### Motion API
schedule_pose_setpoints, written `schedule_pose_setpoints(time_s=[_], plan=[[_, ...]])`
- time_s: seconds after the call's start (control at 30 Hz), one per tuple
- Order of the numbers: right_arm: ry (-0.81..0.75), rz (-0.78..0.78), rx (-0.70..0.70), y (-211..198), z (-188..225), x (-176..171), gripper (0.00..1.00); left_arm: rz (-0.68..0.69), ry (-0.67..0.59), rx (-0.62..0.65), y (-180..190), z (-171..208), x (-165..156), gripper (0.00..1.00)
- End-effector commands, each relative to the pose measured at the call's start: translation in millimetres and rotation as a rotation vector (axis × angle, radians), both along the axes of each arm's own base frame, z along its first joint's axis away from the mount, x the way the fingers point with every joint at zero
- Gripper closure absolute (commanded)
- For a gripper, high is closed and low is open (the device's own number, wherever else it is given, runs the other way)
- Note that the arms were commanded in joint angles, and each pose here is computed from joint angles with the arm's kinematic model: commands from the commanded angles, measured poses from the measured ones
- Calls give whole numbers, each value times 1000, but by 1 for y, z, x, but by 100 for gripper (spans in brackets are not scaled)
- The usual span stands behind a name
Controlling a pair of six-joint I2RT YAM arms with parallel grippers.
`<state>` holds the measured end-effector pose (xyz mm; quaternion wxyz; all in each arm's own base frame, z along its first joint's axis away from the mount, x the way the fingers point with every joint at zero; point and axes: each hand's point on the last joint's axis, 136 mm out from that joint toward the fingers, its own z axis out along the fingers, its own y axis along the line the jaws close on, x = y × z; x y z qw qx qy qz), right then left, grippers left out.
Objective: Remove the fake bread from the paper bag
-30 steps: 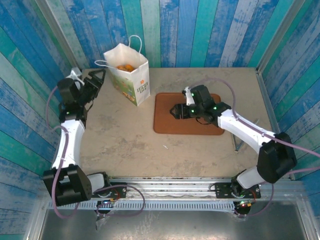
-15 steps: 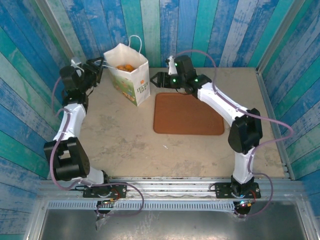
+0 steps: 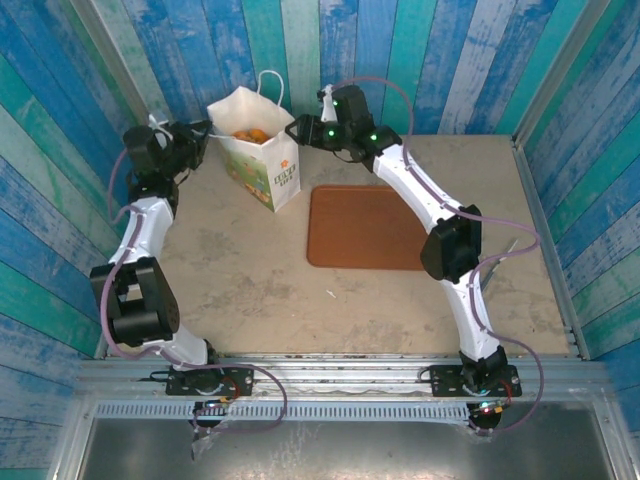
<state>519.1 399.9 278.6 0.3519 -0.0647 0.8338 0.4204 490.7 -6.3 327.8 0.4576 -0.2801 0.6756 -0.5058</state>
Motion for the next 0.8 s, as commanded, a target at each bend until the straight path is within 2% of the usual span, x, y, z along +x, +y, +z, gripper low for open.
schedule_pose_setpoints(time_s=[0.0, 0.1, 0.4, 0.43, 0.77], plan=[[3, 16, 3, -4, 11, -6, 32, -24, -31, 68, -5, 14, -10, 97], [0, 31, -18, -8, 14, -13, 33, -13, -26, 106, -6, 18, -24, 100], [-23, 38, -121, -29, 24, -38, 33, 10, 16, 139, -5, 10, -77, 100], [-28, 44, -130, -30, 25, -41, 33, 18, 0, 147, -6, 17, -88, 100], [-55, 135, -180, -26, 34, -70, 33, 34, 44, 179, -3, 2, -149, 100]])
